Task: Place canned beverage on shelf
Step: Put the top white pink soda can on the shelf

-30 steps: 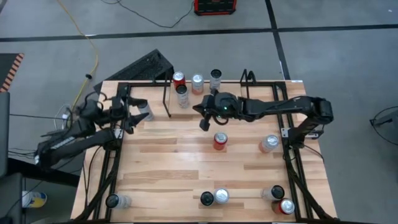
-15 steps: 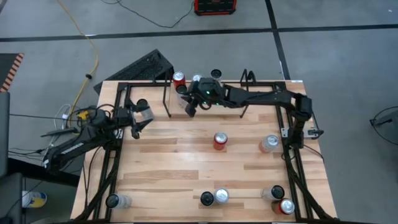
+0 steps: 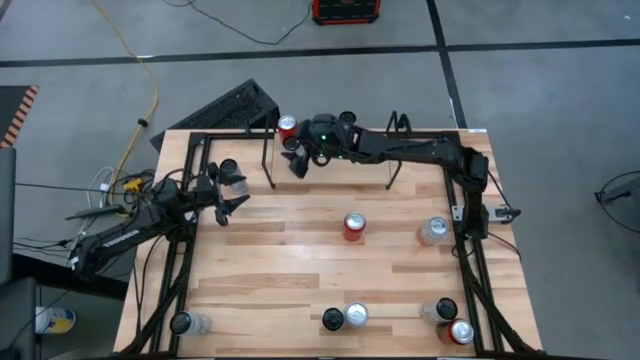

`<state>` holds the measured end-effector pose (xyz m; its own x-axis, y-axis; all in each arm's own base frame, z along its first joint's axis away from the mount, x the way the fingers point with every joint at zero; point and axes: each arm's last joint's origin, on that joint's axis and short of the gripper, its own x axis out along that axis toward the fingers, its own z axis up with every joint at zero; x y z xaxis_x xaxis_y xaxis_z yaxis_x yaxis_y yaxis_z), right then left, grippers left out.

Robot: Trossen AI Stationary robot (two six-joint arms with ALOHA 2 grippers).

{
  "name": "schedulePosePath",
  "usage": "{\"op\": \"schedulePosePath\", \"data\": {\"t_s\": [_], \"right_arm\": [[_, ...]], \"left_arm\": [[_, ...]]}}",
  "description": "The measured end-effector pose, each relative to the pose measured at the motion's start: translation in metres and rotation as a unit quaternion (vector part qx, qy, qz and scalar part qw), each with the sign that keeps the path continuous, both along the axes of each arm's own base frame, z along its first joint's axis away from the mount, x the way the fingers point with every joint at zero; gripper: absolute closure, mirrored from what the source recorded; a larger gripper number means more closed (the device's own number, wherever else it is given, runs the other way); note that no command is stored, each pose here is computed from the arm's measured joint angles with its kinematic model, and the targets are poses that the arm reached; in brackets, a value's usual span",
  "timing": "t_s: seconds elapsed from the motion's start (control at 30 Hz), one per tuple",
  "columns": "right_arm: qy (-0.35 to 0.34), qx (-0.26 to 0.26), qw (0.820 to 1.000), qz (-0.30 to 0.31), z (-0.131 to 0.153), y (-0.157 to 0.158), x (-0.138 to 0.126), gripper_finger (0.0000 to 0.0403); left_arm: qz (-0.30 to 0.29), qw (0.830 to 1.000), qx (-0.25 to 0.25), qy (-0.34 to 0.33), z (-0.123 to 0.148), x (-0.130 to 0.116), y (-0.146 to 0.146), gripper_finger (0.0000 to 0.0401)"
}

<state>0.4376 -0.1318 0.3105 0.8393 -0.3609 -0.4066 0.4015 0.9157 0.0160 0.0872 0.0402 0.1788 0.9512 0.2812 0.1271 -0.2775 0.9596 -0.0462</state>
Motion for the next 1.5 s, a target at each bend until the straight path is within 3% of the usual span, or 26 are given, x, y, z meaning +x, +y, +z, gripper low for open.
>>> {"op": "schedulePosePath", "data": {"t_s": [0.17,0.3,0.43,0.67,0.9,1.2,1.5], "right_arm": [[0.015,0.003,1.0,-0.008,-0.003,-0.008,-0.004,0.0005],[0.021,0.001,1.0,-0.012,-0.003,-0.014,-0.006,0.0009],[0.021,0.0,1.0,-0.014,-0.003,-0.016,-0.007,0.0007],[0.021,0.005,1.0,-0.016,-0.013,-0.017,-0.001,0.0003],[0.021,0.004,0.999,-0.03,-0.012,-0.02,-0.003,0.0003],[0.033,0.0,0.999,-0.025,-0.032,-0.021,0.008,0.0003],[0.026,-0.008,0.999,-0.026,-0.032,-0.022,0.01,0.0004]], "left_arm": [[-0.072,0.997,-0.026,-0.004,0.0,0.003,-0.008,0.0119],[-0.145,0.988,-0.051,0.005,-0.002,0.007,-0.021,0.0119],[-0.188,0.981,-0.043,0.006,-0.002,0.009,-0.032,0.0119],[-0.204,0.978,-0.039,0.032,-0.007,0.01,-0.04,0.0119],[-0.159,0.985,-0.045,0.043,-0.009,0.01,-0.038,0.0119],[-0.158,0.985,-0.045,0.044,-0.009,0.01,-0.038,0.0119],[-0.158,0.985,-0.045,0.043,-0.009,0.01,-0.038,0.0119]]}}
